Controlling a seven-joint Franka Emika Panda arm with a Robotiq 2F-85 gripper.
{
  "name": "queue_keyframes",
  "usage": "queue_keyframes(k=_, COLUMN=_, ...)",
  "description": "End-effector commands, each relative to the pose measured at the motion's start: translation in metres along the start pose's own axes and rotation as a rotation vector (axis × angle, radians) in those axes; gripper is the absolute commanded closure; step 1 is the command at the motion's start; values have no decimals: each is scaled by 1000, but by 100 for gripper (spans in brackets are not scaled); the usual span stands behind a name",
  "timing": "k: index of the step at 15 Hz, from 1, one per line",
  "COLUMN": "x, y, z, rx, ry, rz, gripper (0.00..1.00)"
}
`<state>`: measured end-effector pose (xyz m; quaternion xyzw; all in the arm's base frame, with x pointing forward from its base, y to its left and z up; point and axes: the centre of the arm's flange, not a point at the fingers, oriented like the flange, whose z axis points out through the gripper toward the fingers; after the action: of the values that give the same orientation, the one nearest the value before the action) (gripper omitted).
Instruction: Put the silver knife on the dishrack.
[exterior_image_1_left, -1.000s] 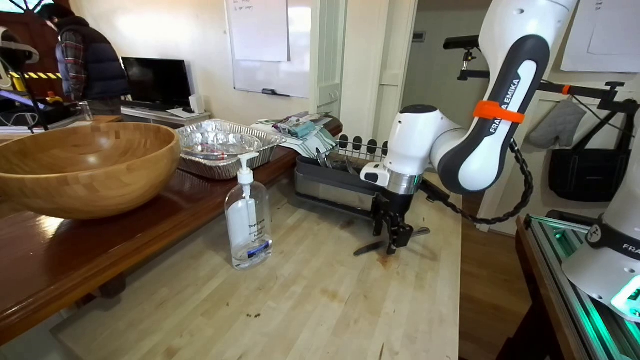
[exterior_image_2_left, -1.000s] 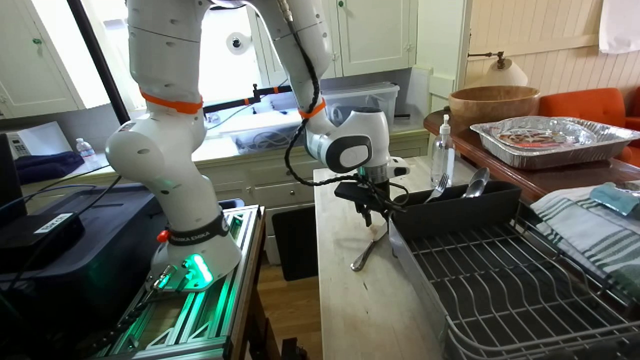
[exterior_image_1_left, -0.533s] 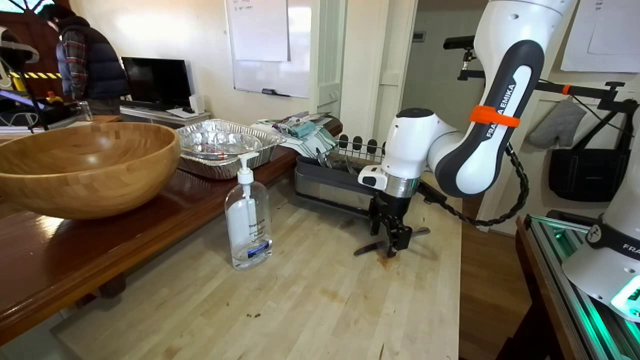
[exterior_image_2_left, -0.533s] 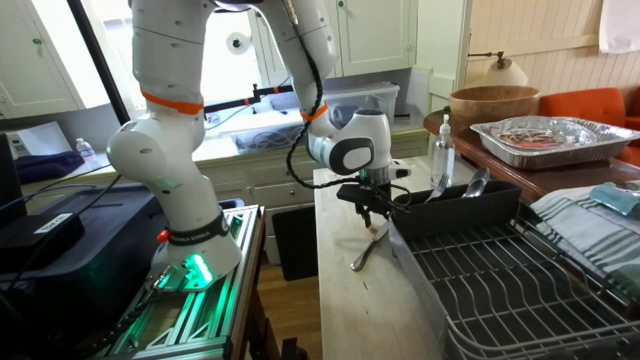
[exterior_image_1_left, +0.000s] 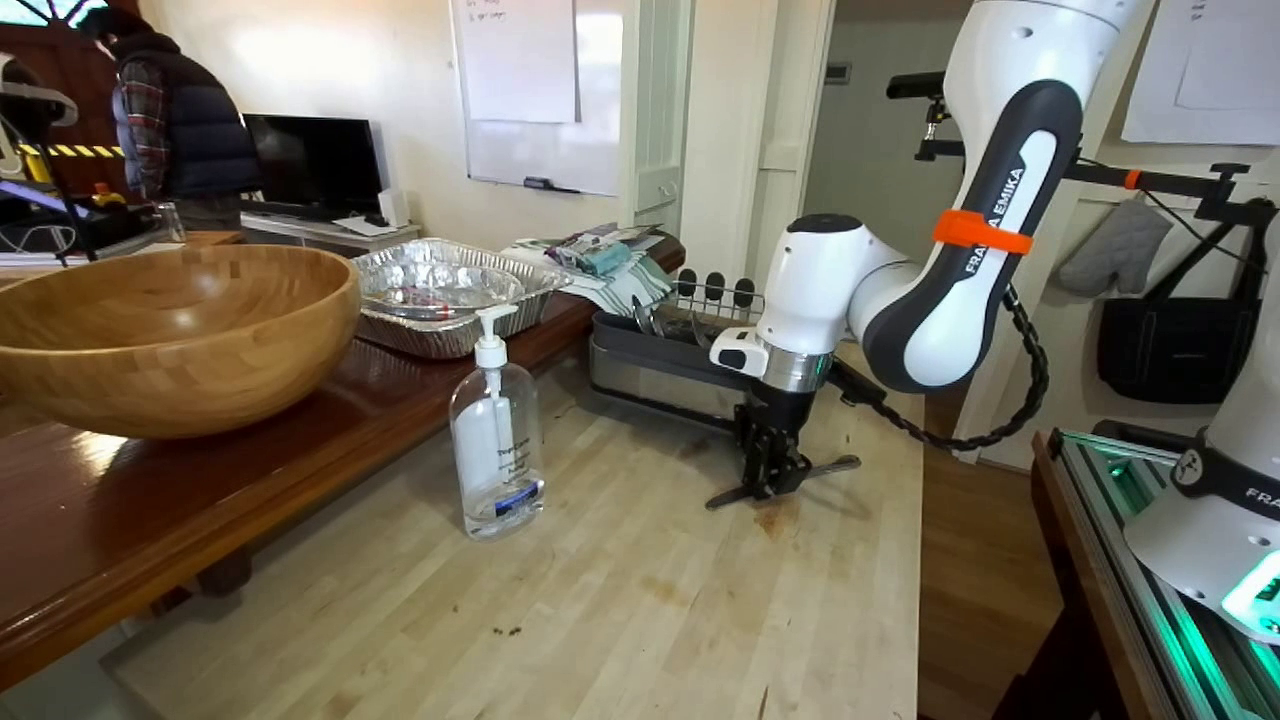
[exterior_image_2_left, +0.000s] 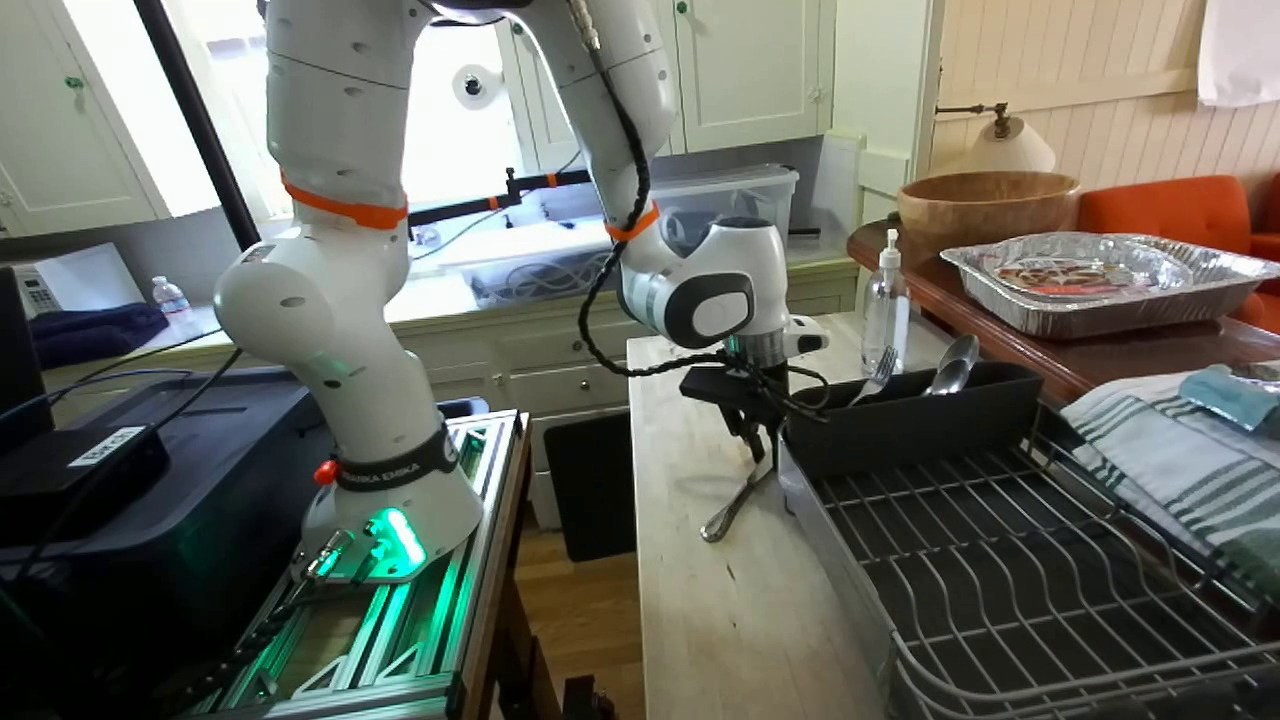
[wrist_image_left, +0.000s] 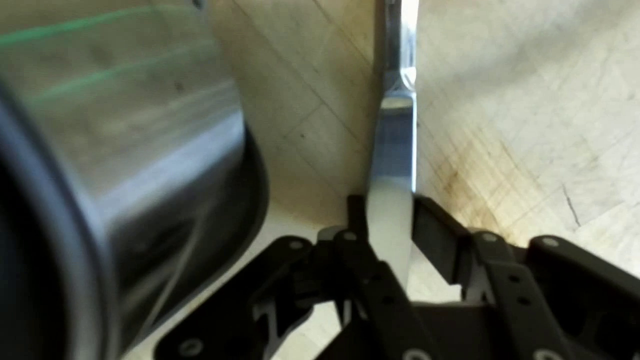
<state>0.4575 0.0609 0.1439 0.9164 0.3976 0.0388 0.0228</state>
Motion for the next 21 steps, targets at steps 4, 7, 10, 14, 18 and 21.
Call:
queue_keyframes(k=4, x=3, y=0, z=8, rx=10, ry=-37, rz=-23, gripper=94)
queue_keyframes(k=7, x=1, y=-1, z=3, rx=14, ry=-36, rz=-18, gripper=94)
queue_keyframes(k=10, x=0, y=-2, z=-3, rx=11, ry=-38, rz=-11, gripper=94)
queue_keyframes(k=14, x=-2, y=-5, z=-12, rx=9, ry=-44, rz=-2, gripper=94)
queue_keyframes(k=18, x=-2, y=-9, z=-22, rx=5, ry=-44, rz=0, gripper=94)
queue_keyframes(k=21, x=-1, y=-10, z=-33, rx=-5, ry=-36, rz=0, gripper=94)
